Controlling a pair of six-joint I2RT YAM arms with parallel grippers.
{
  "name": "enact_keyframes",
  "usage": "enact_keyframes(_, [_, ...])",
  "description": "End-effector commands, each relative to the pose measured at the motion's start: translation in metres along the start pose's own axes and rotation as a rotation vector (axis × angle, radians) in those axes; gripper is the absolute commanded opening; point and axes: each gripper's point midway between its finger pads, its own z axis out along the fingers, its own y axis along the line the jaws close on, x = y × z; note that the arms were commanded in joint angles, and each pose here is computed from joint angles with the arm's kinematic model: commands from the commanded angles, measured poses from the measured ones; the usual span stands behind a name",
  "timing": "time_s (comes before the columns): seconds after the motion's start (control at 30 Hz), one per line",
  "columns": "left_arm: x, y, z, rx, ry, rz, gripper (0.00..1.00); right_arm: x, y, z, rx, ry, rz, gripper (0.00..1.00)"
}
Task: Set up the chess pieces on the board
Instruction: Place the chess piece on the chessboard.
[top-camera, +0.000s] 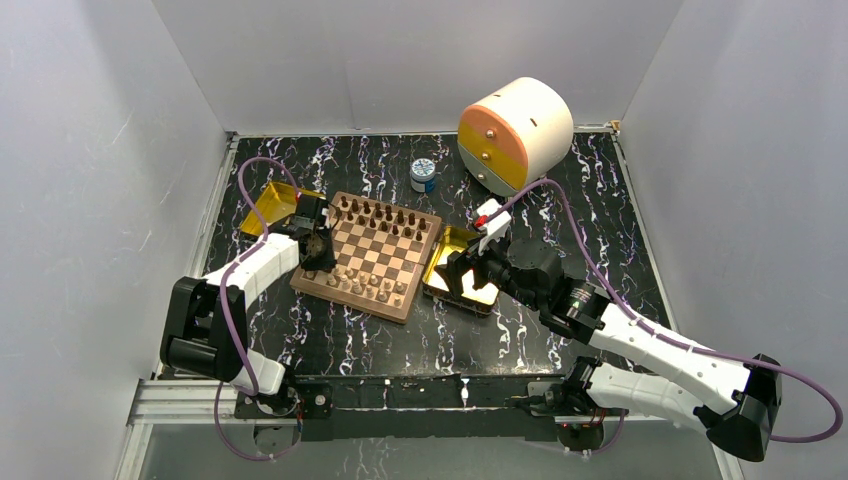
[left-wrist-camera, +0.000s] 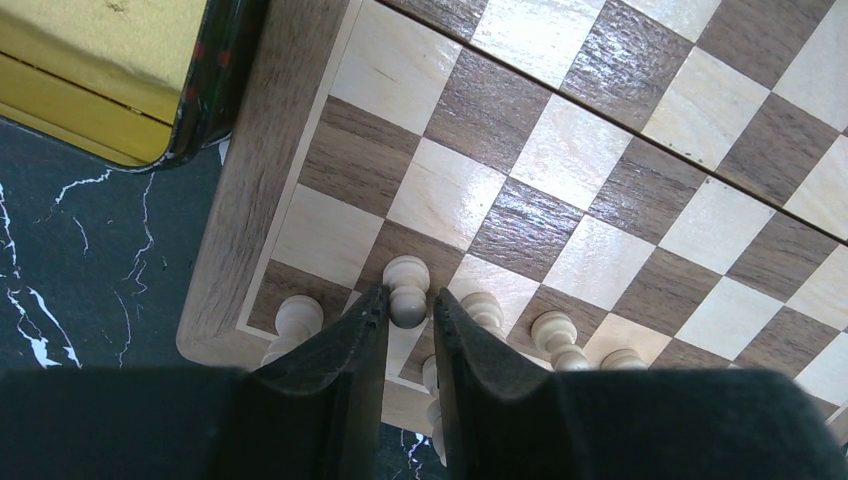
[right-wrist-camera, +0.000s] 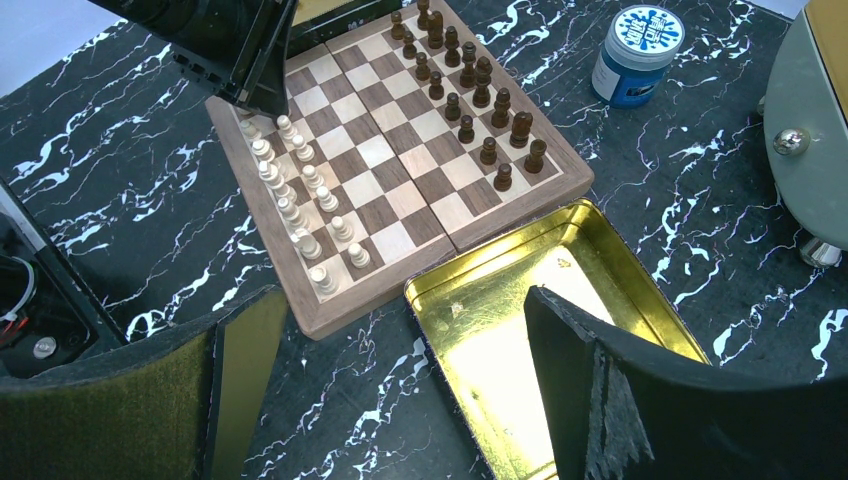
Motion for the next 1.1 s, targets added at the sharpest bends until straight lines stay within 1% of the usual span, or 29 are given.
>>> enact_keyframes(0.0, [0.001,0.002,-0.005,-0.015,0.001,0.008,0.22,-0.026,0.004,-0.001,-0.014,-0.081,0.016,0.99])
enact_keyframes(0.33, [-0.017,0.001,-0.016,-0.022,-0.038,0.0,0.22,-0.024,0.006,0.002,-0.021,-0.075,0.022,0.99])
enact_keyframes(0.63, [-0.04,-0.009,-0.036,0.021,-0.08,-0.03,0.23,-0.024,0.006,0.001,-0.021,-0.076,0.023,0.99])
enact_keyframes(0.73, [-0.054,-0.008,-0.047,0.006,-0.122,-0.05,0.25,-0.025,0.006,0.001,-0.024,-0.078,0.023,0.99])
enact_keyframes(0.8, [-0.066,-0.006,-0.054,-0.002,-0.172,-0.074,0.25,-0.022,0.006,0.001,-0.025,-0.072,0.021,0.99])
enact_keyframes(0.83, [-0.072,-0.005,-0.058,-0.009,-0.198,-0.086,0.26,-0.027,0.008,0.001,-0.031,-0.091,0.021,0.99])
enact_keyframes(0.9, [-0.083,-0.001,-0.063,-0.035,-0.243,-0.108,0.28,-0.029,0.008,0.002,-0.034,-0.099,0.019,0.99])
enact_keyframes(1.0, [-0.099,0.008,-0.065,-0.096,-0.287,-0.139,0.36,-0.03,0.009,0.001,-0.04,-0.101,0.015,0.99])
enact_keyframes(1.07, [-0.109,0.015,-0.063,-0.137,-0.302,-0.164,0.39,-0.031,0.01,0.0,-0.043,-0.104,0.016,0.99])
